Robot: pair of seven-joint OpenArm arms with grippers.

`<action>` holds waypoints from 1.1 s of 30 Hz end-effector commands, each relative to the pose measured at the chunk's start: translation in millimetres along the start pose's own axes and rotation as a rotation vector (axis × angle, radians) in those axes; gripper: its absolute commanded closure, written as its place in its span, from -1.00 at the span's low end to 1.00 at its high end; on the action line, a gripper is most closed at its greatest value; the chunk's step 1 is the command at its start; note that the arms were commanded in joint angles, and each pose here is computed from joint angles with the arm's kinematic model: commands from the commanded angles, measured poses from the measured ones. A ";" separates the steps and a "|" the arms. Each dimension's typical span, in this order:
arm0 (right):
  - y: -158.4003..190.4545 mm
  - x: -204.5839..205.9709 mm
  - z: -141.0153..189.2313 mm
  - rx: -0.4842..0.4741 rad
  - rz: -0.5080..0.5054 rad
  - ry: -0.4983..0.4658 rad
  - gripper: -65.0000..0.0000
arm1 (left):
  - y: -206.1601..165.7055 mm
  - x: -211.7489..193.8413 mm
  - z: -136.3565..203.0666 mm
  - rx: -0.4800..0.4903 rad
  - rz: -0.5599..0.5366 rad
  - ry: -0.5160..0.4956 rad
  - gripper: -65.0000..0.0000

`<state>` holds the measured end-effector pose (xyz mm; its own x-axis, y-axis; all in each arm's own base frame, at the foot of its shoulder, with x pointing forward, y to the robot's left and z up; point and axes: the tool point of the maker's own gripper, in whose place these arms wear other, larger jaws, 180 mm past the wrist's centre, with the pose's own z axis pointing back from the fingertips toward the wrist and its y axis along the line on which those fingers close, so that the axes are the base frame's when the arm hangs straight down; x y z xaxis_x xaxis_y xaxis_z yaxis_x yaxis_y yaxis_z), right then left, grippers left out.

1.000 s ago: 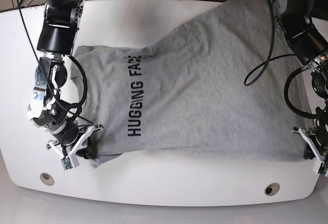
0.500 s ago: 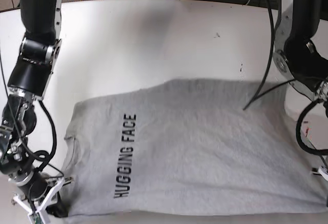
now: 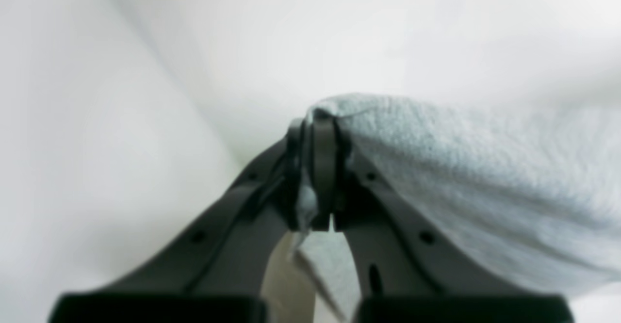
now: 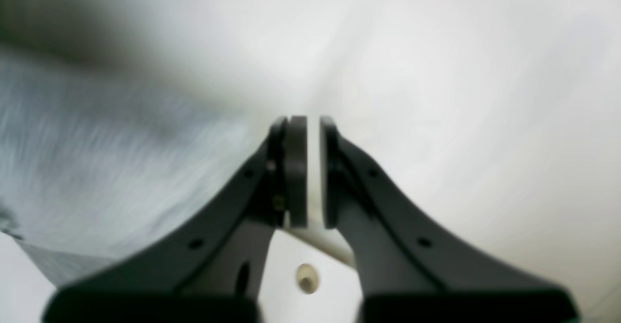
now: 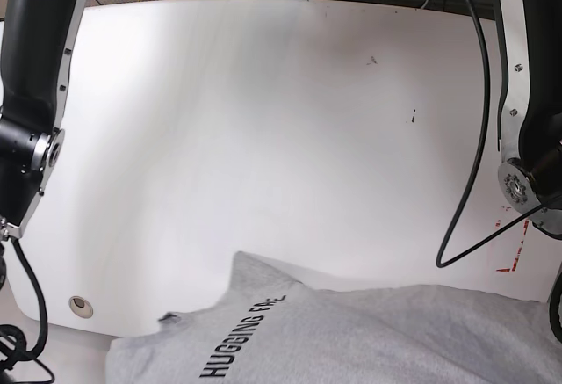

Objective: Layout the t-shirt on the table in an organized manner, then fold the t-shirt properly
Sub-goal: 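Pull the hem corners with both grippers, dragging the shirt across the table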

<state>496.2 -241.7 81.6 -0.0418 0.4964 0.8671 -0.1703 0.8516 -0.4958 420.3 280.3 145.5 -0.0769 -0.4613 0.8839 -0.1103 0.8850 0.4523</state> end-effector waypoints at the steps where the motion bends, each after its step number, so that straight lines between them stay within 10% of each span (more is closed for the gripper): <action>1: -14.4 27.7 10.3 -0.030 0.025 -0.058 0.89 | 6.9 9.6 0.0 0.010 0.005 -0.021 1.00; 17: 26.1 -49.6 17.2 0.021 0.044 0.085 0.89 | -44.8 -81.0 5.0 -0.091 -0.019 0.144 1.00; 33: 165.7 -215.7 48.3 0.224 -0.230 0.342 0.89 | -132.1 -242.3 70.3 -0.290 -0.062 0.500 1.00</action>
<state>427.5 -223.4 -197.8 0.3927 0.3752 0.8397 -0.3470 0.9060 -0.2425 388.0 269.0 -148.3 0.4455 -0.4749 0.7589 0.1993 0.8790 0.4331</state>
